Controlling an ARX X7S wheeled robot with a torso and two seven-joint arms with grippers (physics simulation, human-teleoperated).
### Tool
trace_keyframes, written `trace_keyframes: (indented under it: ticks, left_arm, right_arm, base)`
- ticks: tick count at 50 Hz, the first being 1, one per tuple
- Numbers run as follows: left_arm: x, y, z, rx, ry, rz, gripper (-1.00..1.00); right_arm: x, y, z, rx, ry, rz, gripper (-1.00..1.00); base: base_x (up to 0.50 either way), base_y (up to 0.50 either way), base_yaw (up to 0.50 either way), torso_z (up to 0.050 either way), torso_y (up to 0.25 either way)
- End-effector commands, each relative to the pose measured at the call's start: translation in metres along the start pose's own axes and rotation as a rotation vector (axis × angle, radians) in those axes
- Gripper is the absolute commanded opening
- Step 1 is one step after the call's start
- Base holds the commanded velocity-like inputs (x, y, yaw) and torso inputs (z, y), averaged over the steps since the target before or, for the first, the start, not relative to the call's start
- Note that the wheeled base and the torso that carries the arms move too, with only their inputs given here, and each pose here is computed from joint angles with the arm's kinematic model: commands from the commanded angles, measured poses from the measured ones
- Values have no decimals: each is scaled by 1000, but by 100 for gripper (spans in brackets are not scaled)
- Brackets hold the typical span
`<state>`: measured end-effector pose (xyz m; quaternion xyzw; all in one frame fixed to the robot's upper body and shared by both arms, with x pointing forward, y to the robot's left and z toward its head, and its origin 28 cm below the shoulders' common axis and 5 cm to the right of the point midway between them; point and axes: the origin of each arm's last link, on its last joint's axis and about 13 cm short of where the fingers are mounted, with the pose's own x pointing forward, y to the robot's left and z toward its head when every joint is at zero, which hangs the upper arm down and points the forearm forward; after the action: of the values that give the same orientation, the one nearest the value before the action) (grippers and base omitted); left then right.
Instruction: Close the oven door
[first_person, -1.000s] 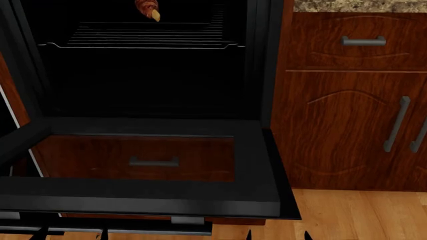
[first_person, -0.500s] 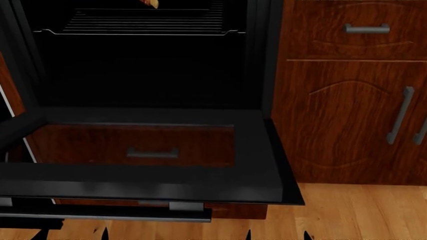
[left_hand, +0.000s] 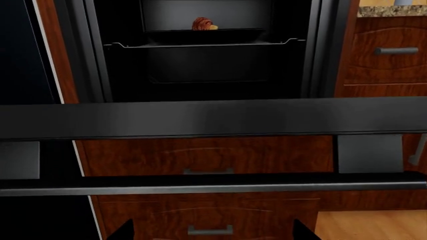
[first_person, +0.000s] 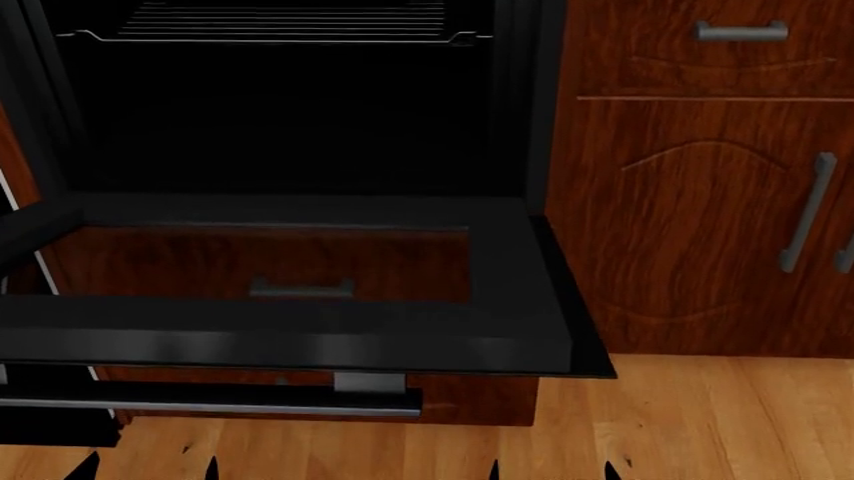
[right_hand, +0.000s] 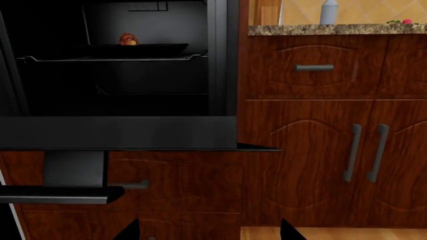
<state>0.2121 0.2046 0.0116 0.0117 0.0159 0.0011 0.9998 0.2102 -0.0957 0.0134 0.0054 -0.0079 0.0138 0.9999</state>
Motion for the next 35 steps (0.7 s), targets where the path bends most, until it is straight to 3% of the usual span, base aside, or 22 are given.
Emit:
trace_keyframes:
  ticks: [1,35]
  left_arm:
    - [0,0,0,1,2,-1,100]
    - [-1,0,1,-1,-18,-2,100]
  right_arm:
    - [0,0,-1,0,0,0,100]
    - [0,0,0,-4,5,8,100]
  base:
    - [0,0,0,-50,0]
    - [0,0,0,-50,0]
